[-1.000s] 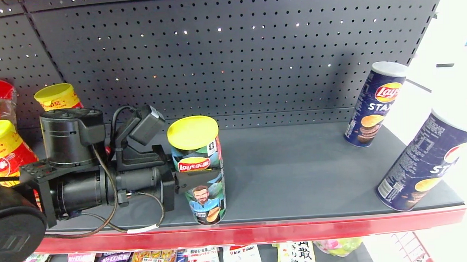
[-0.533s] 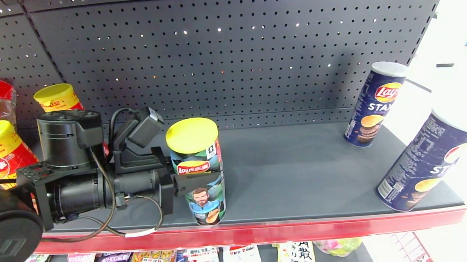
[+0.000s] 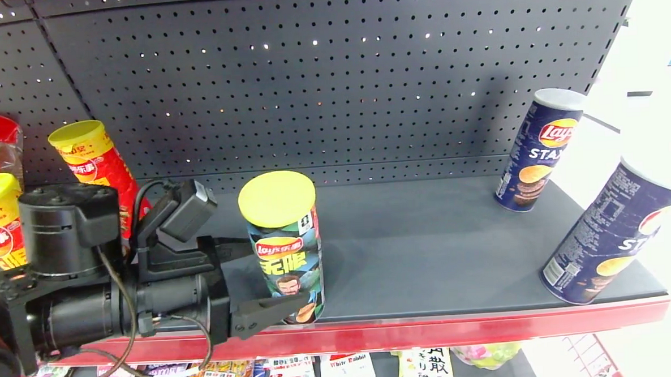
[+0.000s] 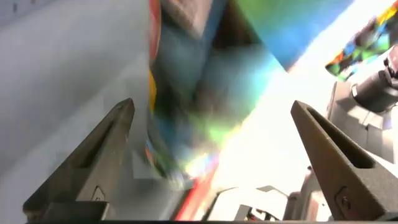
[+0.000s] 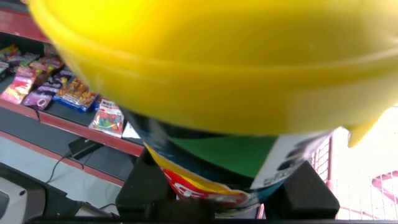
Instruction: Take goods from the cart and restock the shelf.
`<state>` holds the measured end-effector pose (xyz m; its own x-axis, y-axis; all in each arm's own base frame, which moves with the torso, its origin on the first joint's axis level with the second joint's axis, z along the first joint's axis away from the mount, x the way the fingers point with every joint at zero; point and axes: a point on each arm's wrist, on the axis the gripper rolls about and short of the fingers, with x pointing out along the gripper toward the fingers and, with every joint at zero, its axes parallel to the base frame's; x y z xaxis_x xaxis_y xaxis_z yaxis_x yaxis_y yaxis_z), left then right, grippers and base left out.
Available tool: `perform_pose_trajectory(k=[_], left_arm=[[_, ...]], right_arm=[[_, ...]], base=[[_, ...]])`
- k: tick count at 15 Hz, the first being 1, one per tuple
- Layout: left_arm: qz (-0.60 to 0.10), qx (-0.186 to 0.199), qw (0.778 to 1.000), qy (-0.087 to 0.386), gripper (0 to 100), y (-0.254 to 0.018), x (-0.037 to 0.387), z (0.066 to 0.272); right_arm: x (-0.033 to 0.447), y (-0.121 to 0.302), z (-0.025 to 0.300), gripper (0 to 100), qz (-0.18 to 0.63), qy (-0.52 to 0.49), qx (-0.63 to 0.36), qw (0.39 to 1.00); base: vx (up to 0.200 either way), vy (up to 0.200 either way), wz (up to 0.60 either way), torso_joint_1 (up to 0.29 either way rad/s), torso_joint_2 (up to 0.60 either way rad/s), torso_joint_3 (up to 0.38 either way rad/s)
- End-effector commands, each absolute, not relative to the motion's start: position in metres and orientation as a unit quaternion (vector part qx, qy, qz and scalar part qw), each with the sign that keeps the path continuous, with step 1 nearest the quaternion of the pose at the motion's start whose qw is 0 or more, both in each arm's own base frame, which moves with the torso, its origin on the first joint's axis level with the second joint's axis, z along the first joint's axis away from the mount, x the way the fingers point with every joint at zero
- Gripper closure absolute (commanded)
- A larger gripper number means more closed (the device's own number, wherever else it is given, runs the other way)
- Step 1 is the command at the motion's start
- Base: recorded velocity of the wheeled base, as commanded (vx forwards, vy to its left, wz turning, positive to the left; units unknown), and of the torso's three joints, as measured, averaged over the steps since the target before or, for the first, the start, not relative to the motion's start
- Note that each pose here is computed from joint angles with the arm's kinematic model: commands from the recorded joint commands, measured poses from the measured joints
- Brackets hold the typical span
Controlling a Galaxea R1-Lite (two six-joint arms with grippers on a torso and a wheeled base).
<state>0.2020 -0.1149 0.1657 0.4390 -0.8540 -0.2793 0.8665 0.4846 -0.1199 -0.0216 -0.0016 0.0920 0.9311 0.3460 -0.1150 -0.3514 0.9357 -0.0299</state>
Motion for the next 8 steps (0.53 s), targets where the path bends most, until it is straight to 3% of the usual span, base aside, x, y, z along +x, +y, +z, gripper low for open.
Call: perform_pose_trajectory(k=[1,5,6,8], left_arm=[[-0.495,0.019,0.857,0.141,0,-0.099,0.178,0.168],[-0.463,0.0,0.879,0.115,0,-0.067,0.133,0.173],[-0.449,-0.006,0.887,0.11,0,-0.059,0.114,0.175],[-0.439,-0.008,0.892,0.109,0,-0.051,0.097,0.178]], right_arm=[[-0.022,-0.001,0.105,100,0.187,0.05,-0.025,0.981],[0.01,0.007,0.178,100,0.225,0.083,-0.04,0.97],[0.026,0.015,0.194,100,0.292,0.094,-0.058,0.95],[0.04,0.023,0.21,100,0.345,0.097,-0.071,0.931]], base=[[0.0,0.0,0.0,0.0,0.0,0.0],[0.0,0.0,0.0,0.0,0.0,0.0],[0.0,0.0,0.0,0.0,0.0,0.0],[0.0,0.0,0.0,0.0,0.0,0.0]])
